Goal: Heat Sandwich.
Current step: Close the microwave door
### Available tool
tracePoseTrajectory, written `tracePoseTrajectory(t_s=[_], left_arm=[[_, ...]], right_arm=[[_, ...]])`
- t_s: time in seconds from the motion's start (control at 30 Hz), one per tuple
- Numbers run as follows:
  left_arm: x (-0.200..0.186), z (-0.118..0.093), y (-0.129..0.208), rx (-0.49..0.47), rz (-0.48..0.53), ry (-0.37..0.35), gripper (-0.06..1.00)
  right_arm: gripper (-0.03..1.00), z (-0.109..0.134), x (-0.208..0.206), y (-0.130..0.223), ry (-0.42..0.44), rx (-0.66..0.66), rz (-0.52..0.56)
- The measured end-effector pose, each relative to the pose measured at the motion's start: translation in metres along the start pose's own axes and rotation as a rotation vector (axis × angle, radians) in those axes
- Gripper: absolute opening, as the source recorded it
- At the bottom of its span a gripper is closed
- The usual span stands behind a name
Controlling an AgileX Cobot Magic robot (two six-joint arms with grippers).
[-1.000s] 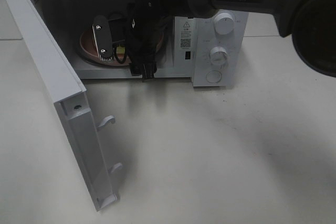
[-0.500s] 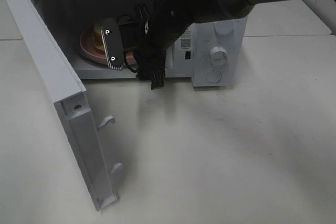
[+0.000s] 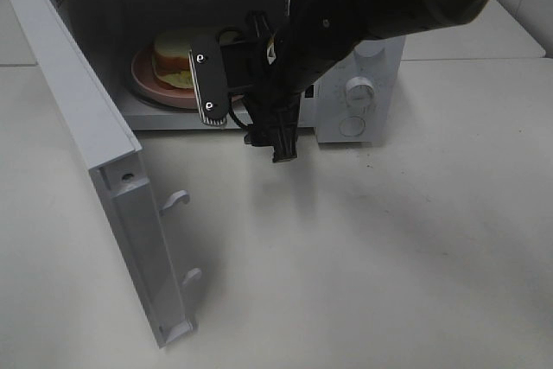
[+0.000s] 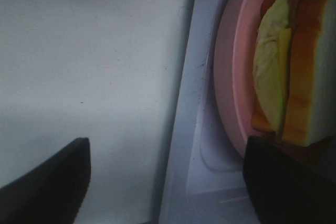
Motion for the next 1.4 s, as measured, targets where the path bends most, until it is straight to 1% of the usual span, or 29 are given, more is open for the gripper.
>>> tracePoseTrajectory(t_s=[0.07,0.13,0.23,0.33,0.43,0.63,0.73,0.77,0.83,0.87,0.93,1.03,1.1,1.13,1.2,1.23,1.3,1.4], left_arm=[[0.000,0.000,0.000,0.000,0.000,0.000,0.99],[0.000,0.000,0.000,0.000,0.000,0.000,0.99],[0.000,0.000,0.000,0.000,0.000,0.000,0.99],[0.000,0.000,0.000,0.000,0.000,0.000,0.99],[0.000,0.000,0.000,0.000,0.000,0.000,0.99],[0.000,0.000,0.000,0.000,0.000,0.000,0.99],[0.000,0.000,0.000,0.000,0.000,0.000,0.99],[0.000,0.000,0.000,0.000,0.000,0.000,0.99],[0.000,0.000,0.000,0.000,0.000,0.000,0.99],[0.000,0.000,0.000,0.000,0.000,0.000,0.99],[0.000,0.000,0.000,0.000,0.000,0.000,0.99],[0.000,0.000,0.000,0.000,0.000,0.000,0.99],[0.000,0.000,0.000,0.000,0.000,0.000,0.99],[0.000,0.000,0.000,0.000,0.000,0.000,0.99],[0.000,0.000,0.000,0.000,0.000,0.000,0.99],[0.000,0.000,0.000,0.000,0.000,0.000,0.99],[0.000,0.000,0.000,0.000,0.000,0.000,0.99],[0.000,0.000,0.000,0.000,0.000,0.000,0.99]], right_arm=[[0.77,0.002,-0.003,0.001,-0.001,0.002,0.000],[0.77,0.011,-0.011,0.005,-0.016,0.006,0.006],[0.77,0.016,-0.016,0.007,-0.023,0.010,0.008],[0.77,0.022,-0.025,0.010,-0.028,0.037,0.010],[0.77,0.031,-0.035,0.014,-0.036,0.091,0.015],[0.77,0.037,-0.051,0.017,-0.029,0.169,0.013],[0.77,0.042,-0.064,0.020,-0.024,0.262,0.013],[0.77,0.042,-0.064,0.020,-0.024,0.262,0.013],[0.77,0.044,-0.071,0.022,-0.016,0.310,0.009],[0.77,0.046,-0.078,0.023,-0.014,0.358,0.009],[0.77,0.049,-0.081,0.025,-0.019,0.380,0.014],[0.77,0.060,-0.095,0.031,-0.035,0.496,0.035],[0.77,0.063,-0.098,0.032,-0.039,0.520,0.040],[0.77,0.069,-0.105,0.035,-0.047,0.578,0.052],[0.77,0.077,-0.111,0.039,-0.058,0.629,0.067],[0.77,0.077,-0.111,0.039,-0.058,0.629,0.067],[0.77,0.088,-0.120,0.045,-0.070,0.709,0.087],[0.77,0.094,-0.128,0.048,-0.069,0.750,0.093]])
Point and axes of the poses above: a point on each arm's last joint axis where the gripper is mounted, x pointing out along that axis toward the gripper, z along the wrist's bending axis when the last joint is at zero, y = z × x, the point moved 5 cm from there along x, pointing out along that axis toward the gripper
